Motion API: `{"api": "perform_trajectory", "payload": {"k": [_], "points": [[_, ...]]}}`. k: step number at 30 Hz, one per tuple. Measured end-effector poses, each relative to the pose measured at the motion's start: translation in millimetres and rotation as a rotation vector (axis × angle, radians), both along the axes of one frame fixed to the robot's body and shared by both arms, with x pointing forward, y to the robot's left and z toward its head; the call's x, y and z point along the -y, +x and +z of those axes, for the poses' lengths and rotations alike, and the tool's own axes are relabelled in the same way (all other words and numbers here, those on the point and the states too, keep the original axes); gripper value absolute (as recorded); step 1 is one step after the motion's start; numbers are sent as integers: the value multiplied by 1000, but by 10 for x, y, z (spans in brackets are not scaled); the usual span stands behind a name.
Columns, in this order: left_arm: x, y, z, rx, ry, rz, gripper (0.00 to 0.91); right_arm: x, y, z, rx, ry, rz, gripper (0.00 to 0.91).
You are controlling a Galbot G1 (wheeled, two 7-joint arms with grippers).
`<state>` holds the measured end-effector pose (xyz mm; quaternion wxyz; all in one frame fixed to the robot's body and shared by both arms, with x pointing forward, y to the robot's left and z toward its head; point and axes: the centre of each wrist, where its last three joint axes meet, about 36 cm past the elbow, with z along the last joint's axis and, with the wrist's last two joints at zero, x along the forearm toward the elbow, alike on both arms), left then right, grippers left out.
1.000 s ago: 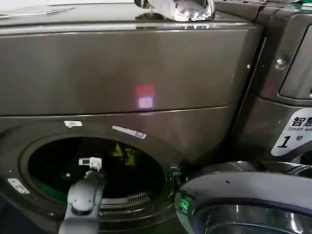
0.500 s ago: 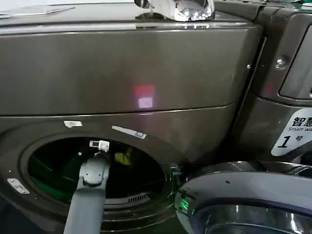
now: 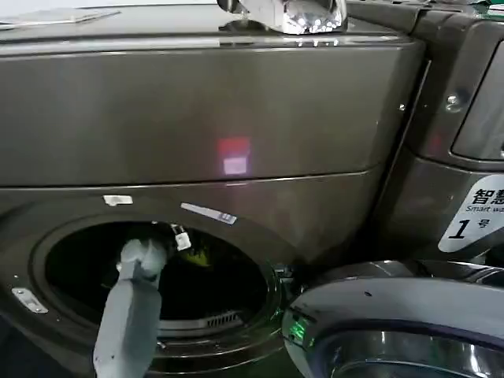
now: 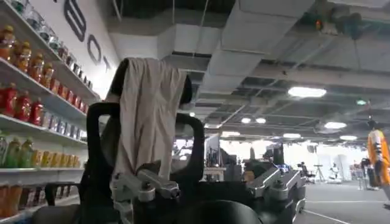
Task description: Grasp the clothes from the dryer.
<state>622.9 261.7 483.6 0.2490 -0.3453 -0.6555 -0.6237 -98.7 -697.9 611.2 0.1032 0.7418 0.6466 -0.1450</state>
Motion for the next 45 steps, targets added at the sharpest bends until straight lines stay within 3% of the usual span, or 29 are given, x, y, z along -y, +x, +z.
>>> {"api": "perform_trajectory", "payload": {"k": [8,17,38,39,40,42,45], "points": [[-123,152,132,-108,116,-31,907,5,31,-22,-4,2,4,907],[-167,354,215,-121,163,-23,907,-3,76,-39,-11,2,13,907],[-151,664,-34,-158,61,-70,907,-25,83,-29,-20,-1,16,907],[-158,676,-53,-161,54,-70,353,-27,79,-22,-20,-2,15,907],[-165,686,-71,-164,48,-71,216,-27,75,-19,-21,-3,14,907],[-173,701,-113,-172,37,-76,0,-25,64,-19,-21,-2,11,907],[-175,710,-178,-179,18,-83,0,-18,49,-37,-22,1,7,907]]}}
